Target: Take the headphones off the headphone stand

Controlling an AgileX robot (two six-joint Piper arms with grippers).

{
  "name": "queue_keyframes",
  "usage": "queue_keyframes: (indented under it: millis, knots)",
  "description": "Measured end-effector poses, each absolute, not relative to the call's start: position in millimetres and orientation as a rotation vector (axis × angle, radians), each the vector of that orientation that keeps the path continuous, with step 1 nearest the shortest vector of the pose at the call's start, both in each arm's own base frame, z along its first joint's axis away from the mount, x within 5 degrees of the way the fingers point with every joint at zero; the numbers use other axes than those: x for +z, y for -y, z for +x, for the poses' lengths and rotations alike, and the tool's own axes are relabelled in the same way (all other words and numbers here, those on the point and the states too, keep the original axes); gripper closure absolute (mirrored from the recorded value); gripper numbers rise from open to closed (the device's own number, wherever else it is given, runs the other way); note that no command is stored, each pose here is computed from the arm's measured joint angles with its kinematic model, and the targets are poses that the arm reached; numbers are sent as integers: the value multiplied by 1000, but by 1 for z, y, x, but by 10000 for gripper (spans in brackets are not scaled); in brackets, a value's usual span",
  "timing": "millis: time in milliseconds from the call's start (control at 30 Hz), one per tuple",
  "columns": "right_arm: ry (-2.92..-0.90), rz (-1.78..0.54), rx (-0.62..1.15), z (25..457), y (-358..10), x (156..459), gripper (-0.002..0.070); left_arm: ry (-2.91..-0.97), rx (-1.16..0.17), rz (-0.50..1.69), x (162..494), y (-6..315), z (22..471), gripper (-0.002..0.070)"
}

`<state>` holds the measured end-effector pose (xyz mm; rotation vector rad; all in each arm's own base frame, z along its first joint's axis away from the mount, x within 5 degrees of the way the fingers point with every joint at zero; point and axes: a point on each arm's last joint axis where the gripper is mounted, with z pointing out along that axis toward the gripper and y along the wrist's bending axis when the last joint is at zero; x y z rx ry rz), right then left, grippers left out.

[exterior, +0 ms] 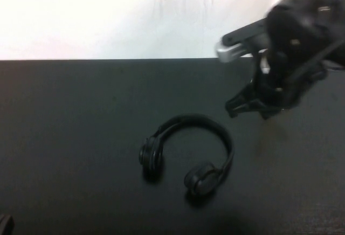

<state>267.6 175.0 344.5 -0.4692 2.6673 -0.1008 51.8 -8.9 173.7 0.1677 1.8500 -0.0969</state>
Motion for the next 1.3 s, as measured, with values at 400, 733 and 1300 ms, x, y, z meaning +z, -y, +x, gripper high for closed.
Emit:
queue_keyframes:
  millis: [400, 733, 1300]
  knots:
    - [-2576, -407, -166, 233, -138, 388, 683, -1850, -97, 168, 174, 9, 52, 679]
    - [-2375, -442, -130, 229, -129, 390, 683, -1850, -97, 168, 174, 9, 52, 679]
    - [-1709, 31, -2, 115, 2, 267, 683, -1850, -97, 168, 174, 9, 52, 679]
